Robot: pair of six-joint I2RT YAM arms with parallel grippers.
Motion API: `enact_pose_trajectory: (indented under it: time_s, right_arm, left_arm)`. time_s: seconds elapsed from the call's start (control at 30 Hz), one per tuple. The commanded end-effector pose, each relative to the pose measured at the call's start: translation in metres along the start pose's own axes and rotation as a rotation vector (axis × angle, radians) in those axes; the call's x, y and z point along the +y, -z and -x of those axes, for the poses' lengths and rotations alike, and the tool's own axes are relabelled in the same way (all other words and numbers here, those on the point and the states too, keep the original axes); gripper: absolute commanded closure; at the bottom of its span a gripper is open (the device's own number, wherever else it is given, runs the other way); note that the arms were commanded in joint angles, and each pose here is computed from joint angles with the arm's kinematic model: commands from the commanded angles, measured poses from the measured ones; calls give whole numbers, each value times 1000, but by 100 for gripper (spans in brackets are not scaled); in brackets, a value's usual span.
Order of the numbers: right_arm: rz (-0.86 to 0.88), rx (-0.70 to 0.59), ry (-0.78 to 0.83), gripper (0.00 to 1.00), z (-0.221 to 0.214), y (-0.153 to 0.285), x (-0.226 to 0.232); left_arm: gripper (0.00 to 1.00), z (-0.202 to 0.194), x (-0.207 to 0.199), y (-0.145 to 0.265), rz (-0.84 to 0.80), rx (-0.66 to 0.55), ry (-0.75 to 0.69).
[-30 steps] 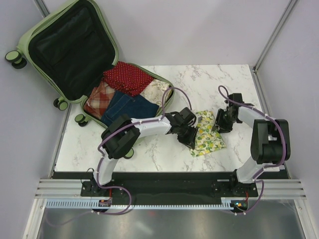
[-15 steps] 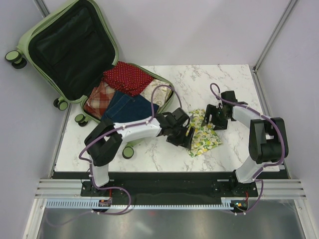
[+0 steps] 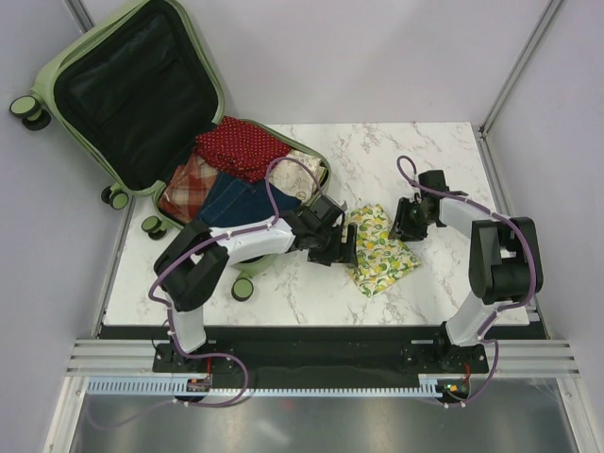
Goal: Pack the luggage
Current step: Pick up the clothes at the center of the board.
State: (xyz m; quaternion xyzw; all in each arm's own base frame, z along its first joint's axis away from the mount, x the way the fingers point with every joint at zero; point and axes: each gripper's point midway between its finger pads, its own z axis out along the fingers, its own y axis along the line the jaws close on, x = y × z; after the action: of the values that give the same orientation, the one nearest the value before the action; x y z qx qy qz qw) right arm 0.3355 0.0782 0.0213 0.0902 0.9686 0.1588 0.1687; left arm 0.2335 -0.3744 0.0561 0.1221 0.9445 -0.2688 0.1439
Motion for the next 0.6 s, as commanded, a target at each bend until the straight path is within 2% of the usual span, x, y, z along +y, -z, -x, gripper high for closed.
enact_pose_trajectory:
  time_s: [0.0,0.23,0.4,0.57]
  right_arm:
    - [-58,72,-20,56,-20,-7,-14]
    - [-72,119,-51,57,-43,1,-18]
    - [-61,118,-69,58,-48,9,-14]
    - [-56,115,-74,58,-50,13,-10]
  left_arm:
    - [12,21,-27,-2,-103,-79,45]
    - [11,19,-23,-22,-106,-65,128]
    - [12,11,-3,-27,1,-46,218]
    - [11,11,8,-20,49,-91,280]
